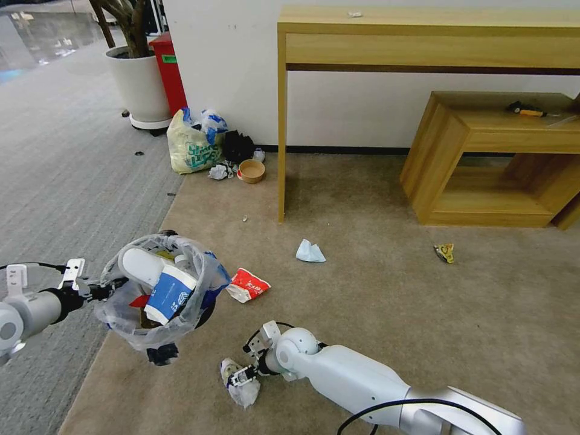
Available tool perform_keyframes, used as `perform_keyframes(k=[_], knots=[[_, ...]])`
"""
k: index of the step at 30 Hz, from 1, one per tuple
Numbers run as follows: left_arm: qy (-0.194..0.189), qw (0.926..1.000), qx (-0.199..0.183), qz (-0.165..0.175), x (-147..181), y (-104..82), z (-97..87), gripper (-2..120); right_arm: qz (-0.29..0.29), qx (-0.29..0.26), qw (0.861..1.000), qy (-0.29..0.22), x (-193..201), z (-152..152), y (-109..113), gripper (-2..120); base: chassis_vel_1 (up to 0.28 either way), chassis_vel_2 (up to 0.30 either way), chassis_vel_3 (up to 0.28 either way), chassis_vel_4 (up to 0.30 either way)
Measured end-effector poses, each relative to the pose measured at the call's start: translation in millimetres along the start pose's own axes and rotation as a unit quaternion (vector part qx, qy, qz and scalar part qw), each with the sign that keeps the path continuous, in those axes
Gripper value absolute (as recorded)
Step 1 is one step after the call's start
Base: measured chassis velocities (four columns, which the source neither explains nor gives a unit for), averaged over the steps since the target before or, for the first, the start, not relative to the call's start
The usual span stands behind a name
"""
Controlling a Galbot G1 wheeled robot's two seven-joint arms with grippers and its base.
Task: Pick up the trash bin and place the garbage on the floor into it.
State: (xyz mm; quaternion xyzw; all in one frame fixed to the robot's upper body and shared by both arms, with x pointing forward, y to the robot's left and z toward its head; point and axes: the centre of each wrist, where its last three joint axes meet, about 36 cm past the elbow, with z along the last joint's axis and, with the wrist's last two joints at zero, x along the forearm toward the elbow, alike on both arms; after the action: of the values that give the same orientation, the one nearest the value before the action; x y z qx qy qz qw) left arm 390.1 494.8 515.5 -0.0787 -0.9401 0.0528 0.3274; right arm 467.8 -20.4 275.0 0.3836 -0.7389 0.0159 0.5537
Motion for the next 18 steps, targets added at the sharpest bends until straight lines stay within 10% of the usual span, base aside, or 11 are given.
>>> perform_keyframes(k=[18], knots=[[-0.003,1.0000,0.002,0.003,0.2,-3.6,3.0,0,0.007,-0.024,0.999,0.024,-23.7,9.4,15.2,51,0.000,0.000,0.000,0.000]])
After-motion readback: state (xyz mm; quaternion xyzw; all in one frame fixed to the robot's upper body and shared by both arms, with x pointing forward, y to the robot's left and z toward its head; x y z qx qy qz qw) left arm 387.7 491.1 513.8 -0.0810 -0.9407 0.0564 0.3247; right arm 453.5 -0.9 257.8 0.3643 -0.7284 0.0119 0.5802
